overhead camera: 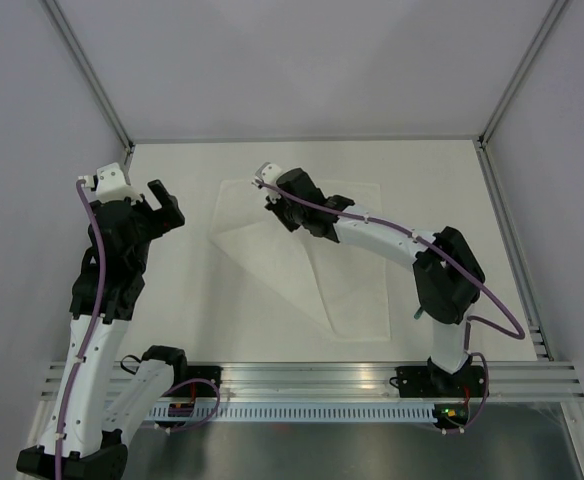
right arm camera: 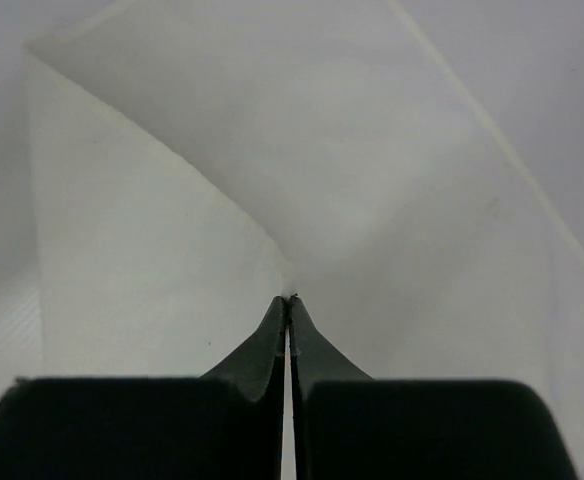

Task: Fold the napkin, place the utensils inside, and roll it up
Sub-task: Fold the napkin, then grab a utensil with the right arm

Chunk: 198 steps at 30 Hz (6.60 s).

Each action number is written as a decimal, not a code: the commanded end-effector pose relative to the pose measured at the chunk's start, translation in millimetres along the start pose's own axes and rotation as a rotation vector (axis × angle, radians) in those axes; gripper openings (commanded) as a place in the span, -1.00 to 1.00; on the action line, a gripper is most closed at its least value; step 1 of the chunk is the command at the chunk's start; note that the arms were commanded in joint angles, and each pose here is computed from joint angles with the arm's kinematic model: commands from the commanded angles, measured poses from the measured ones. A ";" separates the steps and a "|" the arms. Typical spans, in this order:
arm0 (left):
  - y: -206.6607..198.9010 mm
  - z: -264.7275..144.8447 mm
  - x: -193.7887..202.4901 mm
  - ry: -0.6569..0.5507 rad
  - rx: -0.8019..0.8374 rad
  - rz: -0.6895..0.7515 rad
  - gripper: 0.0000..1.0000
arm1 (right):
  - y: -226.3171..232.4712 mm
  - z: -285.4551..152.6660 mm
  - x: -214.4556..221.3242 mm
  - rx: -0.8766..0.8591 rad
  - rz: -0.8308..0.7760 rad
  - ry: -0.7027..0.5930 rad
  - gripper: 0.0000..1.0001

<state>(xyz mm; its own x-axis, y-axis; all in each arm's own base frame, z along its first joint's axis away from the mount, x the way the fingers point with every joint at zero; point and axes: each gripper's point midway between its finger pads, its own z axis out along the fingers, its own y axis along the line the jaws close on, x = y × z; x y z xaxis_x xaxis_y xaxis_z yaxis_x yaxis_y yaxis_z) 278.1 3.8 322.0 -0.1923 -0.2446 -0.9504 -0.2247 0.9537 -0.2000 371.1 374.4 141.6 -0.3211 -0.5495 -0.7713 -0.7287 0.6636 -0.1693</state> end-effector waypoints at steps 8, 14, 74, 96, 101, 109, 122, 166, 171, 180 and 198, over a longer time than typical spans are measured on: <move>-3.1 2.5 -7.5 -0.027 0.014 -0.002 0.99 | -119.8 -1.8 21.9 0.313 -0.027 0.019 -0.99; -3.0 3.0 -7.2 -0.026 0.014 -0.002 0.99 | -153.1 -6.8 31.4 0.377 0.008 0.027 -0.99; -4.5 5.6 -4.5 -0.014 0.019 0.001 0.99 | -289.5 -40.7 49.8 0.616 0.139 0.046 -0.99; -5.4 6.0 -3.9 -0.011 0.023 0.000 0.99 | -301.0 -54.0 59.9 0.642 0.169 0.070 -0.99; -6.3 6.2 -3.0 -0.007 0.026 0.002 0.99 | -304.6 -55.8 65.6 0.652 0.174 0.082 -0.99; -6.1 6.6 -2.7 -0.006 0.024 0.001 0.99 | -313.4 -52.1 77.8 0.669 0.180 0.117 -0.99; -5.4 8.5 -0.9 0.000 0.019 0.004 0.99 | -326.3 -21.6 119.4 0.673 0.180 0.211 -0.99; -131.7 6.0 109.1 0.272 0.585 -0.189 0.99 | -197.4 -220.8 317.5 0.343 0.677 0.581 0.15; -135.3 10.5 109.2 0.275 0.592 -0.178 0.99 | -186.8 -214.6 329.4 0.246 0.673 0.678 0.14; -158.3 14.0 108.5 0.298 0.654 -0.130 0.99 | -171.3 -228.5 331.1 0.140 0.647 0.792 0.12; -166.3 23.2 114.0 0.312 0.647 -0.107 0.99 | -131.7 -227.4 374.0 0.007 0.763 1.043 0.11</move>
<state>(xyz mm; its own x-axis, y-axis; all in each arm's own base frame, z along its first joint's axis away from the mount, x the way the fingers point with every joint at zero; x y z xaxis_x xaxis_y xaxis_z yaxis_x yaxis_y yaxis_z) 306.7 -174.1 216.0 -0.5463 -0.2885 -0.7863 0.2851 0.8187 -0.4985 220.2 -19.1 12.4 -0.9759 -0.2041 0.0776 -0.1874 0.9652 0.1827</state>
